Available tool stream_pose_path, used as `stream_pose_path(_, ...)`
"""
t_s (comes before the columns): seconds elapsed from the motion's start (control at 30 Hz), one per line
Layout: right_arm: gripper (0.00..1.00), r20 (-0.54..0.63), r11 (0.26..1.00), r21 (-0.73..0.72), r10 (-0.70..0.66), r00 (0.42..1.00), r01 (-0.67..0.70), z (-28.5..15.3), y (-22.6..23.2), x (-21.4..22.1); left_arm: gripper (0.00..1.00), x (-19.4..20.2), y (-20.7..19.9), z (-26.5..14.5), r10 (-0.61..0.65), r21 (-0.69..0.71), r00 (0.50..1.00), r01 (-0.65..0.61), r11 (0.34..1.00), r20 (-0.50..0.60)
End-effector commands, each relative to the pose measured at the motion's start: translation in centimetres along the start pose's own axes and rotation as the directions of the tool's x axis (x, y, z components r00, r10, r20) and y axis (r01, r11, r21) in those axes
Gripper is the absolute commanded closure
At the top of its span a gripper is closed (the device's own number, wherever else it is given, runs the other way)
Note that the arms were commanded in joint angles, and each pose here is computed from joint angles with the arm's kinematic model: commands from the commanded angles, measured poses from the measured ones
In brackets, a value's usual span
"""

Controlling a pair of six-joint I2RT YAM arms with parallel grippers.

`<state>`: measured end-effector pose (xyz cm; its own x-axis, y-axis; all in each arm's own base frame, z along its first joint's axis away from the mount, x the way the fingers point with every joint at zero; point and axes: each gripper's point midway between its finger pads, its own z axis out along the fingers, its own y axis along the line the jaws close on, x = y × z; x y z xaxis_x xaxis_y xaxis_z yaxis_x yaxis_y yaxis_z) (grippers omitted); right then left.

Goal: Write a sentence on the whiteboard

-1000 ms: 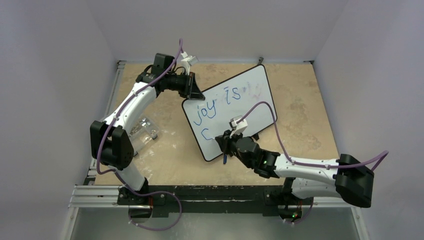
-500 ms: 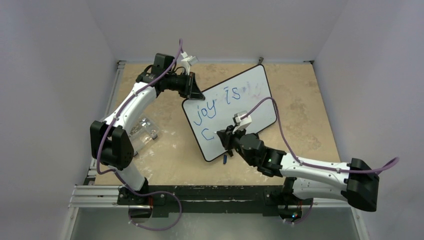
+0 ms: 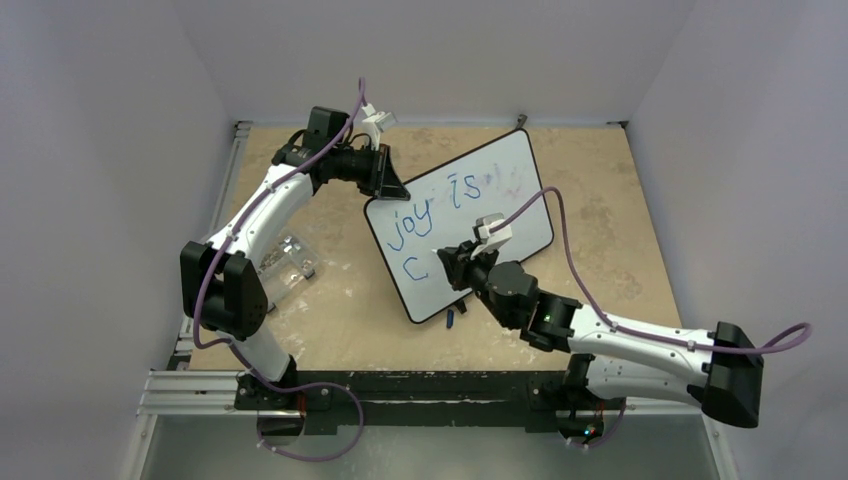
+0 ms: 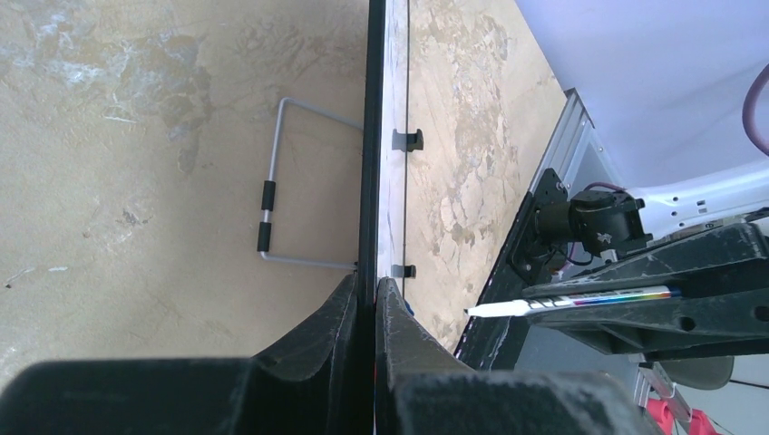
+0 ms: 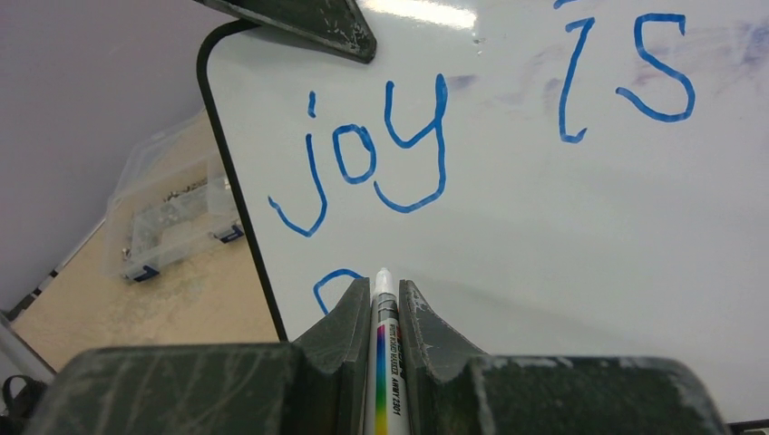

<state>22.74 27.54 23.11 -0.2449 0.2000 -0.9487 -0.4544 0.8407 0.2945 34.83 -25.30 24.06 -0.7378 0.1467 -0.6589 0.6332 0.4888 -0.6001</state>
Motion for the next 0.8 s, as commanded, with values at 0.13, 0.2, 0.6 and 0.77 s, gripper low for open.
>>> stream_pose_path(0.13,1.00,0.016,1.000,0.024,-0.006,1.000,0.005,1.2,0.2,0.2,1.00,-2.0,0.1,-0.8,0.105,-0.063,0.992,-0.102,0.993,0.062)
stream_pose_path(0.2,1.00,0.013,1.000,0.025,-0.005,1.000,0.004,1.4,0.2,0.4,1.00,-2.0,0.0,-0.9,0.106,-0.063,0.992,-0.102,0.993,0.063)
stream_pose_path(0.6,1.00,-0.013,0.999,0.045,-0.017,1.000,0.018,2.0,0.0,1.5,1.00,-2.2,-0.2,-0.9,0.099,-0.052,0.993,-0.095,0.994,0.069)
stream_pose_path(0.77,1.00,-0.028,0.998,0.061,-0.023,0.999,0.025,2.5,0.1,2.0,1.00,-2.3,-0.4,-1.0,0.098,-0.052,0.993,-0.094,0.994,0.071)
